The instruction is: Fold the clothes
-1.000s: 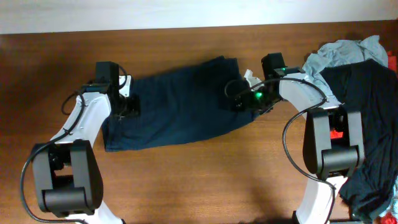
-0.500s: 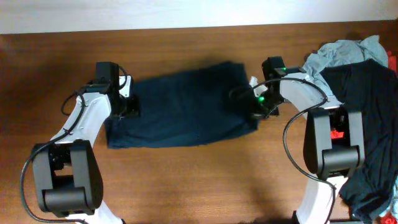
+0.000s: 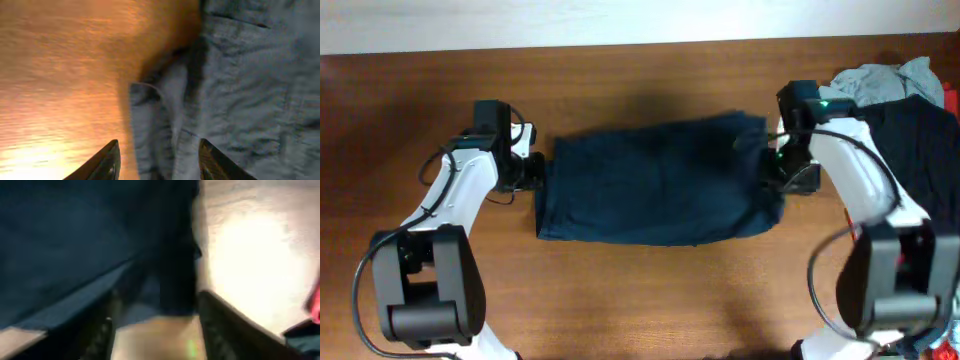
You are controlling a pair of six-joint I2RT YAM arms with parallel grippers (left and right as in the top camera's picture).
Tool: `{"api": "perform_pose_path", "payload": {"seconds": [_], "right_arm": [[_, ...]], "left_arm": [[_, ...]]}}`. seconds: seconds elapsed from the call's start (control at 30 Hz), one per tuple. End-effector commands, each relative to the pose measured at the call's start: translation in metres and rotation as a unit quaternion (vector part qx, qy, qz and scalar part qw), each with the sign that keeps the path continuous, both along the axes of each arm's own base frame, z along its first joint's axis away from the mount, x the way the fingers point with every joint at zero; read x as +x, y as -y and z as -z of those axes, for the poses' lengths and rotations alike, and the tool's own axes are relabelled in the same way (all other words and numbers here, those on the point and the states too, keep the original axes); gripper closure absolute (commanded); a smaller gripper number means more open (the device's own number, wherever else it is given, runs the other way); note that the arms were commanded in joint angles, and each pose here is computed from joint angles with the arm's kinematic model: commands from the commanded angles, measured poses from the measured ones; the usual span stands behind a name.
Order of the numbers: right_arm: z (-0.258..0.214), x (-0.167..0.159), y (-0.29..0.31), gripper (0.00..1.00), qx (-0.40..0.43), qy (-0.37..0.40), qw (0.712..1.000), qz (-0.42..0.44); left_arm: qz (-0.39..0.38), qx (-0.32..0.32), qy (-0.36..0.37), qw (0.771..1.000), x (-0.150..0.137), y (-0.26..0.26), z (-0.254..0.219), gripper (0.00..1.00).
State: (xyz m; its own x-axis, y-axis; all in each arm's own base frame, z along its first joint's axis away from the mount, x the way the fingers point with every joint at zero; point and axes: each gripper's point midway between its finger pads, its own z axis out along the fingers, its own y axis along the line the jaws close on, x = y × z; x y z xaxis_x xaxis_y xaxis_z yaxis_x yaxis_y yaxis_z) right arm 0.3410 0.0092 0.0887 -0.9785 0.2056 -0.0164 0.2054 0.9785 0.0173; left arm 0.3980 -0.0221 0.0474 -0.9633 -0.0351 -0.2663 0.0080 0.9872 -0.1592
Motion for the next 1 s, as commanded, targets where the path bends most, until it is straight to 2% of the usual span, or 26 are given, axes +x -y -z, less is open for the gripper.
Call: {"api": "perform_pose_path", "payload": {"seconds": [0.0, 0.03, 0.1, 0.17, 0.27, 0.33, 0.43, 0.53, 0.67, 0.83, 0.87, 0.9, 0.93, 0.97], "right_arm": [[-0.052, 0.007, 0.004, 0.21, -0.014, 0.082, 0.997, 0.008], [-0.064, 0.006, 0.004, 0.14, -0.013, 0.101, 0.995, 0.008], [-0.080, 0.005, 0.000, 0.12, -0.001, 0.125, 0.992, 0.006], [-0.088, 0.005, -0.013, 0.17, 0.033, 0.139, 0.990, -0.015], [-0.093, 0.005, -0.048, 0.25, 0.117, 0.149, 0.978, -0.088], [-0.092, 0.004, -0.063, 0.27, 0.144, 0.144, 0.973, -0.110], [-0.083, 0.004, -0.071, 0.25, 0.141, 0.131, 0.974, -0.123], [-0.077, 0.006, -0.078, 0.25, 0.140, 0.126, 0.973, -0.131], [-0.076, 0.006, -0.081, 0.24, 0.142, 0.125, 0.973, -0.134], [-0.076, 0.004, -0.083, 0.23, 0.142, 0.121, 0.973, -0.137], [-0.075, 0.003, -0.084, 0.23, 0.142, 0.119, 0.973, -0.138], [-0.075, 0.002, -0.084, 0.23, 0.142, 0.117, 0.973, -0.139], [-0.073, 0.001, -0.085, 0.23, 0.142, 0.114, 0.973, -0.140], [-0.072, 0.001, -0.086, 0.23, 0.141, 0.112, 0.974, -0.140]], "left_arm": [[0.023, -0.048, 0.039, 0.998, 0.005, 0.017, -0.039, 0.49], [0.022, -0.049, 0.031, 0.998, 0.002, 0.017, -0.037, 0.48], [0.008, -0.053, 0.017, 0.998, -0.002, 0.017, -0.032, 0.45], [0.005, -0.058, 0.015, 0.998, 0.000, 0.019, -0.029, 0.45], [0.007, -0.061, 0.023, 0.998, 0.009, 0.020, -0.021, 0.44], [0.017, -0.090, 0.034, 0.995, 0.017, 0.030, -0.019, 0.44], [0.040, -0.142, 0.071, 0.987, 0.036, 0.048, -0.023, 0.42], [0.047, -0.144, 0.102, 0.983, 0.053, 0.049, -0.021, 0.38], [0.071, -0.176, 0.110, 0.976, 0.059, 0.065, -0.013, 0.37], [0.085, -0.173, 0.109, 0.975, 0.065, 0.074, 0.007, 0.37], [0.086, -0.176, 0.104, 0.975, 0.064, 0.075, 0.012, 0.41], [0.090, -0.186, 0.099, 0.973, 0.062, 0.079, 0.014, 0.51], [0.094, -0.196, 0.097, 0.971, 0.061, 0.083, 0.013, 0.63], [0.096, -0.203, 0.096, 0.970, 0.060, 0.085, 0.012, 0.85]]}}
